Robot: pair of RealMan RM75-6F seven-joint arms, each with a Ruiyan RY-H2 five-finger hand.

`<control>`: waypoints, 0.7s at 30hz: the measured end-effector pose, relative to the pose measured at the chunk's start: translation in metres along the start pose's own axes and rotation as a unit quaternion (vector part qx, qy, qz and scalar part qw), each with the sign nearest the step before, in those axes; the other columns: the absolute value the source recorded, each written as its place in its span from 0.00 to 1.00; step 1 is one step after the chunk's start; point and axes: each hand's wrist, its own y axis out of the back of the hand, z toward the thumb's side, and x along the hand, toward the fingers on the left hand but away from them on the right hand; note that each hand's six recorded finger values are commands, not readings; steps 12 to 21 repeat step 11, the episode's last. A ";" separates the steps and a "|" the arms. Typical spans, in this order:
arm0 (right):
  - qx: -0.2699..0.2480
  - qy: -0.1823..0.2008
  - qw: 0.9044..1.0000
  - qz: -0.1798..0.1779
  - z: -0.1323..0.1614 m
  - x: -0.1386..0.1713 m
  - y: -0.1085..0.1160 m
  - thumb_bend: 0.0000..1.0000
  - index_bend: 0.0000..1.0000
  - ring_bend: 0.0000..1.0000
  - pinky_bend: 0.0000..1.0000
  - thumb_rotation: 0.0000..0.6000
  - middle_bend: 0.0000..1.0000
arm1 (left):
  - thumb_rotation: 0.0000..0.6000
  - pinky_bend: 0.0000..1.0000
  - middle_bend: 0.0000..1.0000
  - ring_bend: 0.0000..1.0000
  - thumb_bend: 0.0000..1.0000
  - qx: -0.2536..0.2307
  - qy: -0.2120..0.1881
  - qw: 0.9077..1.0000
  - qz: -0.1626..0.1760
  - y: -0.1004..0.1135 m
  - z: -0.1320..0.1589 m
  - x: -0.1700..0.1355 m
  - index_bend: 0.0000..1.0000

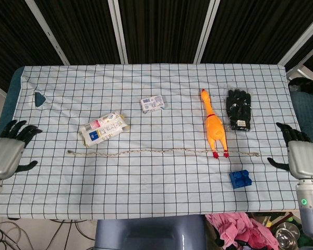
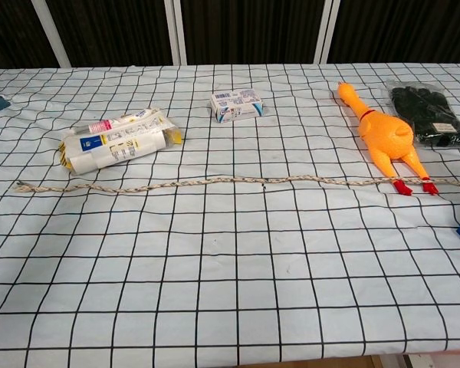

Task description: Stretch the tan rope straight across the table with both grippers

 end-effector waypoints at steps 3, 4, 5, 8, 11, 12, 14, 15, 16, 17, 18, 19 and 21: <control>-0.001 0.018 1.000 -0.001 0.003 0.030 -0.007 0.06 0.12 0.19 0.21 1.00 0.15 | 1.00 0.03 0.16 0.02 0.12 -0.006 0.016 1.000 0.012 -0.010 -0.011 -0.037 0.20; -0.002 0.021 1.000 0.003 0.003 0.039 -0.011 0.06 0.12 0.19 0.21 1.00 0.15 | 1.00 0.03 0.16 0.02 0.12 -0.009 0.017 1.000 0.013 -0.016 -0.014 -0.047 0.20; -0.007 0.023 1.000 0.009 0.004 0.050 -0.017 0.06 0.12 0.19 0.21 1.00 0.15 | 1.00 0.02 0.16 0.01 0.12 -0.012 0.018 1.000 0.012 -0.021 -0.016 -0.054 0.20; -0.018 0.022 1.000 0.010 0.006 0.066 -0.029 0.06 0.11 0.19 0.21 1.00 0.15 | 1.00 0.02 0.15 0.01 0.12 -0.022 0.022 1.000 0.004 -0.041 -0.023 -0.071 0.20; -0.013 0.025 0.999 0.016 0.006 0.075 -0.040 0.06 0.11 0.19 0.21 1.00 0.15 | 1.00 0.01 0.14 0.00 0.12 -0.038 0.023 0.999 -0.004 -0.059 -0.025 -0.082 0.20; -0.013 0.025 0.999 0.016 0.006 0.075 -0.040 0.06 0.11 0.19 0.21 1.00 0.15 | 1.00 0.01 0.14 0.00 0.12 -0.038 0.023 0.999 -0.004 -0.059 -0.025 -0.082 0.20; -0.013 0.025 0.999 0.016 0.006 0.075 -0.040 0.06 0.11 0.19 0.21 1.00 0.15 | 1.00 0.01 0.14 0.00 0.12 -0.038 0.023 0.999 -0.004 -0.059 -0.025 -0.082 0.20; -0.013 0.025 0.999 0.016 0.006 0.075 -0.040 0.06 0.11 0.19 0.21 1.00 0.15 | 1.00 0.01 0.14 0.00 0.12 -0.038 0.023 0.999 -0.004 -0.059 -0.025 -0.082 0.20; -0.013 0.025 0.999 0.016 0.006 0.075 -0.040 0.06 0.11 0.19 0.21 1.00 0.15 | 1.00 0.01 0.14 0.00 0.12 -0.038 0.023 0.999 -0.004 -0.059 -0.025 -0.082 0.20; -0.013 0.025 0.999 0.016 0.006 0.075 -0.040 0.06 0.11 0.19 0.21 1.00 0.15 | 1.00 0.01 0.14 0.00 0.12 -0.038 0.023 0.999 -0.004 -0.059 -0.025 -0.082 0.20; -0.013 0.025 0.999 0.016 0.006 0.075 -0.040 0.06 0.11 0.19 0.21 1.00 0.15 | 1.00 0.01 0.14 0.00 0.12 -0.038 0.023 0.999 -0.004 -0.059 -0.025 -0.082 0.20; -0.013 0.025 0.999 0.016 0.006 0.075 -0.040 0.06 0.11 0.19 0.21 1.00 0.15 | 1.00 0.01 0.14 0.00 0.12 -0.038 0.023 0.999 -0.004 -0.059 -0.025 -0.082 0.20; -0.013 0.025 0.999 0.016 0.006 0.075 -0.040 0.06 0.11 0.19 0.21 1.00 0.15 | 1.00 0.01 0.14 0.00 0.12 -0.038 0.023 0.999 -0.004 -0.059 -0.025 -0.082 0.20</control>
